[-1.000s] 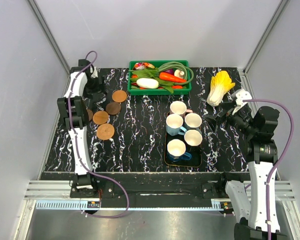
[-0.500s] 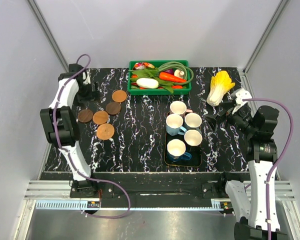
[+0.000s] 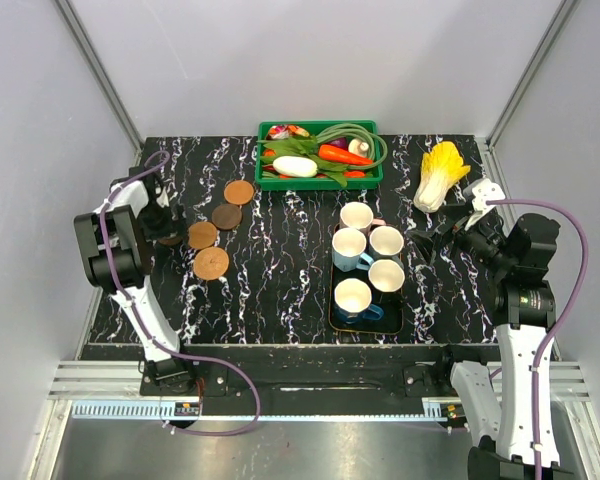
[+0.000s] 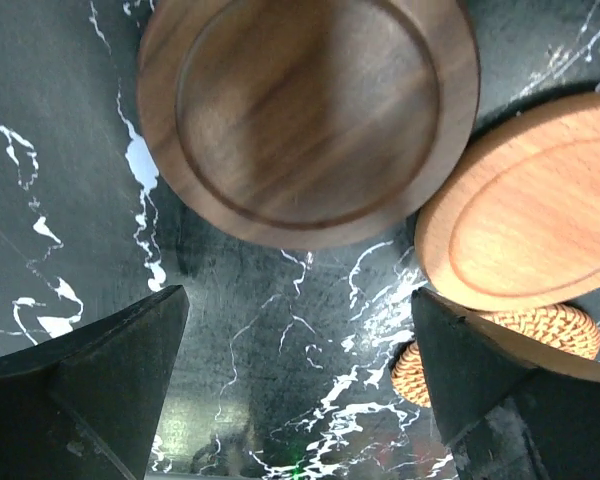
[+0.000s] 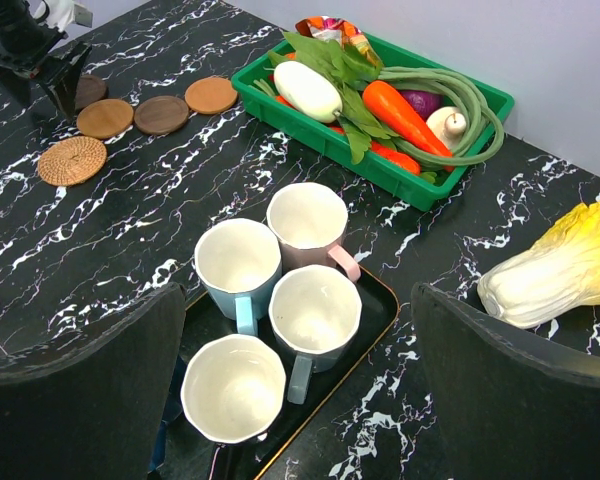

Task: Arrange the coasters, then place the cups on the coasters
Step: Move the coaster to the center of the board.

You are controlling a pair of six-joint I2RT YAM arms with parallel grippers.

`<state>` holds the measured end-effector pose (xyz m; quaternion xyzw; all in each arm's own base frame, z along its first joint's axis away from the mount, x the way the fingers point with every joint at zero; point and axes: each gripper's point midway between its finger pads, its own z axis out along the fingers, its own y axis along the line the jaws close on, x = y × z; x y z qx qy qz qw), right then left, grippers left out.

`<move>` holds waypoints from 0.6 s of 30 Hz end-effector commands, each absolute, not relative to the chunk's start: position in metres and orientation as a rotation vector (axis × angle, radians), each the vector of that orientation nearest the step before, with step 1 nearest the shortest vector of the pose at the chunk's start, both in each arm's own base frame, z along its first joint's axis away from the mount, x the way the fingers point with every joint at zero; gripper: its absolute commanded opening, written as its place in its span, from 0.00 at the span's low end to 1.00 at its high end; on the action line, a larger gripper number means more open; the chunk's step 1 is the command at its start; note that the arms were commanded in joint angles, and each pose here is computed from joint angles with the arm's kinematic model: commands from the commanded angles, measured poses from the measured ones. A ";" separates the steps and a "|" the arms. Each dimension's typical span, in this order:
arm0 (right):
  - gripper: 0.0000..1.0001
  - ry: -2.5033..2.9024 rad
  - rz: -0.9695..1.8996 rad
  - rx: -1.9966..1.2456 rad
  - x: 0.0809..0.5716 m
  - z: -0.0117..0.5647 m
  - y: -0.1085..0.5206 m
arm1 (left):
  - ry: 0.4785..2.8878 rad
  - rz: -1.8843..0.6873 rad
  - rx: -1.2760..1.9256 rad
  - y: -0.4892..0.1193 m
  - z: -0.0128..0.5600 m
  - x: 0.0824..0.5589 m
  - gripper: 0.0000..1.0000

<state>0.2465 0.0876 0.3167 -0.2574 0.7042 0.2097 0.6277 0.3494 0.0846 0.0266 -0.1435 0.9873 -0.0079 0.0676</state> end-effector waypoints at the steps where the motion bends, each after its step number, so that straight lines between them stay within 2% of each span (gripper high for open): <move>1: 1.00 1.598 0.468 -0.587 0.248 0.322 0.086 | 2.920 0.001 -0.442 0.094 0.024 0.373 0.99; 12: 1.00 1.596 0.469 -0.589 0.248 0.323 0.086 | 2.901 -0.184 -0.458 0.078 0.013 0.410 0.99; 18: 1.00 1.600 0.468 -0.586 0.249 0.322 0.086 | 2.872 -0.205 -0.474 0.074 0.017 0.437 0.99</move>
